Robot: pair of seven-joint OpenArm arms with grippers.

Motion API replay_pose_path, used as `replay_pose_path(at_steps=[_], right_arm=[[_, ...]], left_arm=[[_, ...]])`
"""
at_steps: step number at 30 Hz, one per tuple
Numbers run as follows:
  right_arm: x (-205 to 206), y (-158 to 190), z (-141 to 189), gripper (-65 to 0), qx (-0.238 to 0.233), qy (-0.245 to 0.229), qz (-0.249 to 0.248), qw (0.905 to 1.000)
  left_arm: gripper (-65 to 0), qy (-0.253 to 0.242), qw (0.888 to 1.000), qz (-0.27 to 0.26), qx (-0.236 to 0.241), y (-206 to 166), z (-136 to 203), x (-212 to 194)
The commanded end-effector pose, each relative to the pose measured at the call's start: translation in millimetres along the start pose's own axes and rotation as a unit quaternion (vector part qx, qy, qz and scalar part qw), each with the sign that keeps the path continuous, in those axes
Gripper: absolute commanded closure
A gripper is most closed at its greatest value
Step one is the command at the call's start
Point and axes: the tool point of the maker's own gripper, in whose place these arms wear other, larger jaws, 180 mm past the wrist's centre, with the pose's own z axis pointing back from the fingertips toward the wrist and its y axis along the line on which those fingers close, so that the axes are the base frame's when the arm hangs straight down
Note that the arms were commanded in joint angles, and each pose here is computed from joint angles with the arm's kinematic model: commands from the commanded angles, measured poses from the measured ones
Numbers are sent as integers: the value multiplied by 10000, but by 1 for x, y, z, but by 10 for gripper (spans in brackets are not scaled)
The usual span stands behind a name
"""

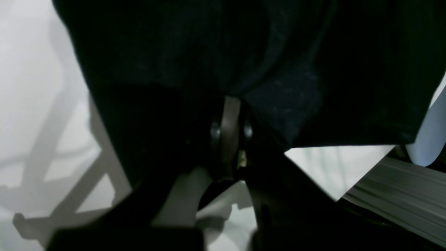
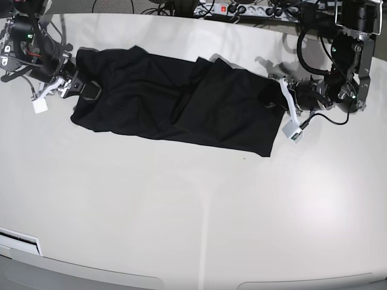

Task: Layout the t-shirt on the table in an organized manner, then fold the t-shirt properly
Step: 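Grasp the shirt's end with the right gripper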

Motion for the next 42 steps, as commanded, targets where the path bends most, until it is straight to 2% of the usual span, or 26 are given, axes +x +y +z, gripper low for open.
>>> replay_pose_path(at_steps=[1, 4, 7, 9, 22, 25, 28, 32, 37, 41, 42], right_arm=[[16, 5, 6, -407, 86, -189, 140, 9997], [17, 5, 9, -407, 90, -176, 158, 9997], [16, 18, 11, -407, 436, -122, 119, 9989], [22, 26, 12, -406, 669, -283, 83, 9973], [18, 29, 6, -402, 748, -292, 27, 9968], [9, 16, 3, -402, 380, -61, 71, 9992], [12, 6, 2, -399, 78, -147, 122, 9998], [5, -1, -2, -308, -135, 50, 202, 9997], [1, 5, -14, -295, -66, 149, 300, 9994], [-7, 10, -25, -293, -4, 384, 402, 9985], [-5, 12, -26, -273, 17, 391, 429, 9983]], left_arm=[[0, -181, 9998, -73, 24, 4, 7, 13], [0, -187, 9998, -71, 20, 4, 7, 14], [0, -199, 9998, -72, 21, 4, 7, 14], [0, -199, 9998, -72, 21, 4, 7, 14], [0, -330, 9994, 19, -108, -1, 7, 19], [0, -339, 9994, 7, -102, 0, 7, 20], [0, -359, 9993, -8, -96, 0, 8, 23], [0, -475, 9988, -45, -102, 2, 10, 35], [0, -821, 9962, 2, -297, -3, 15, 60], [0, -880, 9956, -28, -328, -3, 17, 66], [0, -855, 9958, -41, -322, -2, 17, 67]])
